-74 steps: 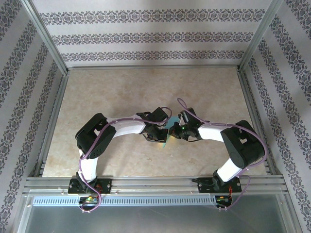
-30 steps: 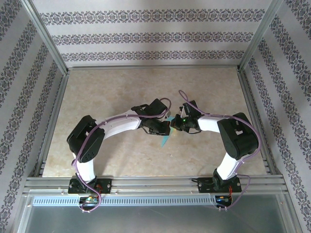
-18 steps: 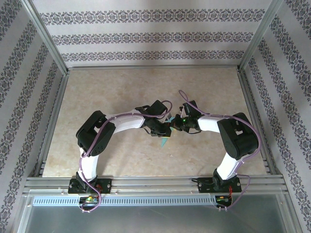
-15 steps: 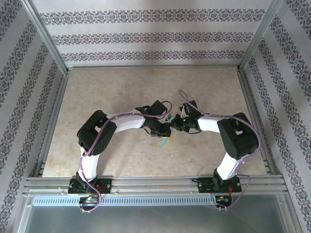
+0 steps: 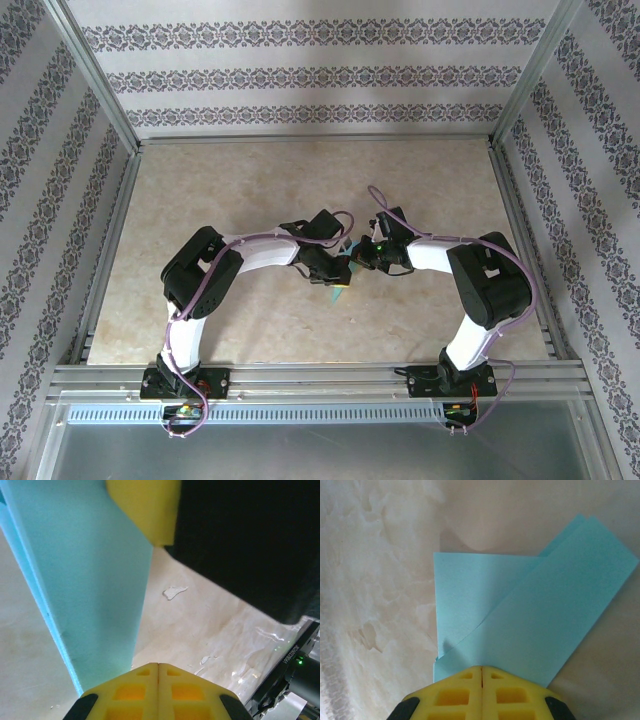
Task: Fold a paper plane with a square sheet of paper (fold left side to right side)
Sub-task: Fold the wing for the fifth time at the center of the table.
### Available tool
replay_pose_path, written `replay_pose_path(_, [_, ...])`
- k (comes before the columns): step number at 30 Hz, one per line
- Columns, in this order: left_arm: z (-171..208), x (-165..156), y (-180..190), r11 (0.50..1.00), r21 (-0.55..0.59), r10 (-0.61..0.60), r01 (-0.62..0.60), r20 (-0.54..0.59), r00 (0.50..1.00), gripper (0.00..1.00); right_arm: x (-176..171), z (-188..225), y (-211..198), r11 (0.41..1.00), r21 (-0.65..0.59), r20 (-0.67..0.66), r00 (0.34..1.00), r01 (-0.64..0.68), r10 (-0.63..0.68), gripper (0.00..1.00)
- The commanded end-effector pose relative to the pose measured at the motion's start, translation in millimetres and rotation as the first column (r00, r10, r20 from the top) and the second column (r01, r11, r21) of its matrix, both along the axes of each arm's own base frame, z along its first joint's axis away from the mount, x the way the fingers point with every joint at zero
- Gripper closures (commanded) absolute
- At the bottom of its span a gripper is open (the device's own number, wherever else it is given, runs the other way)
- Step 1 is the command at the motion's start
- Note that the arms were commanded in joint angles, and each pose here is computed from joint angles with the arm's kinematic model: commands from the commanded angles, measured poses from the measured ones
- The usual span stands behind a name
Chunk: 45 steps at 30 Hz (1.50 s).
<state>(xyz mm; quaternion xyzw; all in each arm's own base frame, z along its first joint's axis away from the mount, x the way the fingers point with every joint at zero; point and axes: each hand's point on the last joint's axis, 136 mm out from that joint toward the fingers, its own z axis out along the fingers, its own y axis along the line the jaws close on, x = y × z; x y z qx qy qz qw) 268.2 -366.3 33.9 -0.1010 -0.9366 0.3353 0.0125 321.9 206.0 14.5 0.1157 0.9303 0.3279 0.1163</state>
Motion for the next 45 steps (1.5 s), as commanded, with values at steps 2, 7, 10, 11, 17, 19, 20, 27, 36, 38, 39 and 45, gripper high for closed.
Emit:
replay_pose_path(2, [-16,-2,8,1.000,0.028,0.002,-0.002,-0.015,1.000,1.00,-29,-35,-12,0.996,-0.091,-0.126,0.992,-0.014,0.003,1.00])
replay_pose_path(7, [-23,-5,11,0.999,0.040,0.005,-0.004,-0.025,1.000,1.00,-30,-35,-12,0.996,-0.093,-0.128,0.992,-0.016,0.004,1.00])
replay_pose_path(10, [-26,-7,13,0.999,0.046,0.006,-0.004,-0.030,1.000,1.00,-30,-35,-12,0.995,-0.096,-0.128,0.992,-0.016,0.003,1.00])
replay_pose_path(11, [-26,-8,14,0.999,0.048,0.006,-0.004,-0.031,0.999,1.00,-30,-36,-13,0.995,-0.099,-0.130,0.992,-0.016,0.003,1.00])
replay_pose_path(17, [-33,-14,19,0.998,0.058,0.010,-0.008,-0.047,0.999,1.00,-31,-37,-13,0.994,-0.104,-0.134,0.991,-0.016,0.002,1.00])
replay_pose_path(19, [-34,-17,22,0.998,0.060,0.013,-0.010,-0.051,0.999,1.00,-31,-37,-13,0.994,-0.105,-0.135,0.991,-0.016,0.002,1.00])
replay_pose_path(20, [-35,-18,23,0.998,0.061,0.014,-0.011,-0.053,0.998,1.00,-31,-38,-14,0.994,-0.107,-0.136,0.991,-0.016,0.001,1.00])
replay_pose_path(27, [-37,-29,31,0.998,0.060,0.014,-0.010,-0.061,0.998,1.00,-31,-39,-15,0.994,-0.112,-0.141,0.990,-0.016,0.000,1.00])
replay_pose_path(36, [-33,-33,38,0.998,0.059,0.019,-0.016,-0.045,0.999,1.00,-32,-39,-15,0.993,-0.116,-0.144,0.990,-0.019,0.002,1.00])
replay_pose_path(38, [-29,-31,38,0.998,0.053,0.019,-0.018,-0.035,0.999,1.00,-32,-39,-15,0.993,-0.115,-0.144,0.990,-0.020,0.004,1.00])
replay_pose_path(39, [-26,-31,38,0.999,0.049,0.020,-0.018,-0.030,0.999,1.00,-32,-39,-15,0.993,-0.115,-0.144,0.990,-0.020,0.004,1.00])
replay_pose_path(45, [-1,-20,34,1.000,-0.002,0.027,-0.027,0.017,0.999,1.00,-32,-39,-14,0.993,-0.114,-0.145,0.989,-0.023,0.006,1.00])
